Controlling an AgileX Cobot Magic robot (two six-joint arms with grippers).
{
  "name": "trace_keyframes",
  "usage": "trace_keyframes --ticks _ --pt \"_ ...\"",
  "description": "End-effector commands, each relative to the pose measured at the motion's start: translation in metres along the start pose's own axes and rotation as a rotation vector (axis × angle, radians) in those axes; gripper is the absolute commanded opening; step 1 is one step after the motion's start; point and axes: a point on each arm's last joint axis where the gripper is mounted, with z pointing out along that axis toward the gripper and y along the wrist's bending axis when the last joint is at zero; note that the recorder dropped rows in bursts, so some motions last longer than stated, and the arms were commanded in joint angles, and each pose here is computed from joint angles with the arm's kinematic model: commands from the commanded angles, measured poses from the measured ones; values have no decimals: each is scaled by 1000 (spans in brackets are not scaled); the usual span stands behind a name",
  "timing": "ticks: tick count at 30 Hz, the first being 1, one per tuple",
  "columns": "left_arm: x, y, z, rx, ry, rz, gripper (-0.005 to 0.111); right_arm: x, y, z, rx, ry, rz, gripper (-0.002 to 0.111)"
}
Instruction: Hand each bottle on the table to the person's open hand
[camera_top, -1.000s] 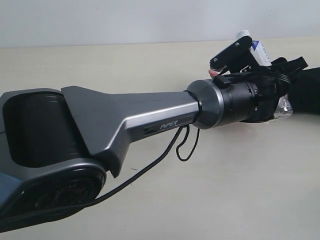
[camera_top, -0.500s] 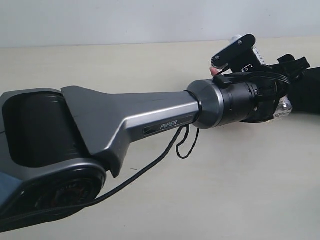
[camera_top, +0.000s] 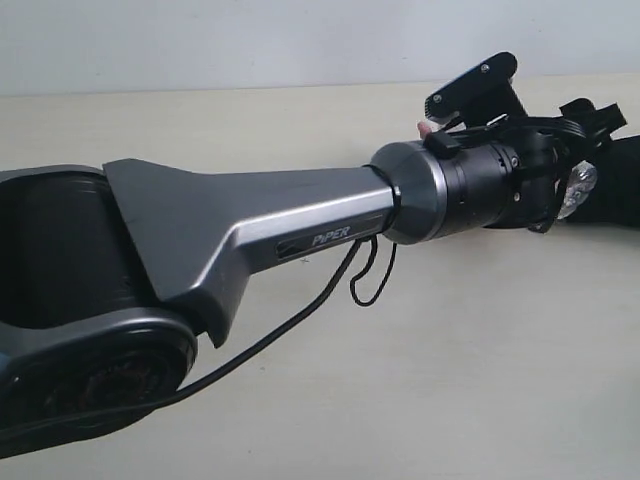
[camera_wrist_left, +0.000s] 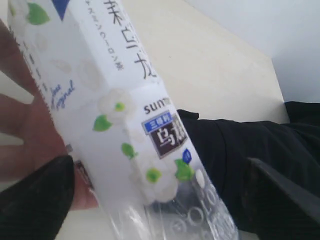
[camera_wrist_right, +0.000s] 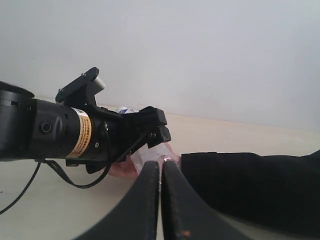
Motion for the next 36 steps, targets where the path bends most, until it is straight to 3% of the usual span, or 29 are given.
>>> trace_keyframes --ticks 1,9,11,14,16,17,23,27,32,36 --pt "-14 -14 -17 3 12 23 86 0 0 0 0 -6 1 3" --pt "-64 -51 -85 -3 9 153 86 0 0 0 0 -6 1 3" --pt "-77 -58 -106 -17 7 239 78 0 0 0 0 -6 1 3" --pt "-91 -65 -136 -50 19 321 47 0 0 0 0 -6 1 3" --pt "-98 -68 -156 -90 29 330 11 0 0 0 0 -6 1 3" --pt "-100 -69 -164 -108 28 350 1 0 0 0 0 -6 1 3" --pt "-105 -78 -227 -248 -41 618 0 0 0 0 0 -6 1 3" --pt "-93 -91 -266 -209 -99 796 0 0 0 0 0 -6 1 3" --pt "-91 -87 -318 -146 -108 877 0 0 0 0 0 -6 1 3" --pt "-107 -60 -355 -133 -86 857 0 0 0 0 0 -6 1 3"
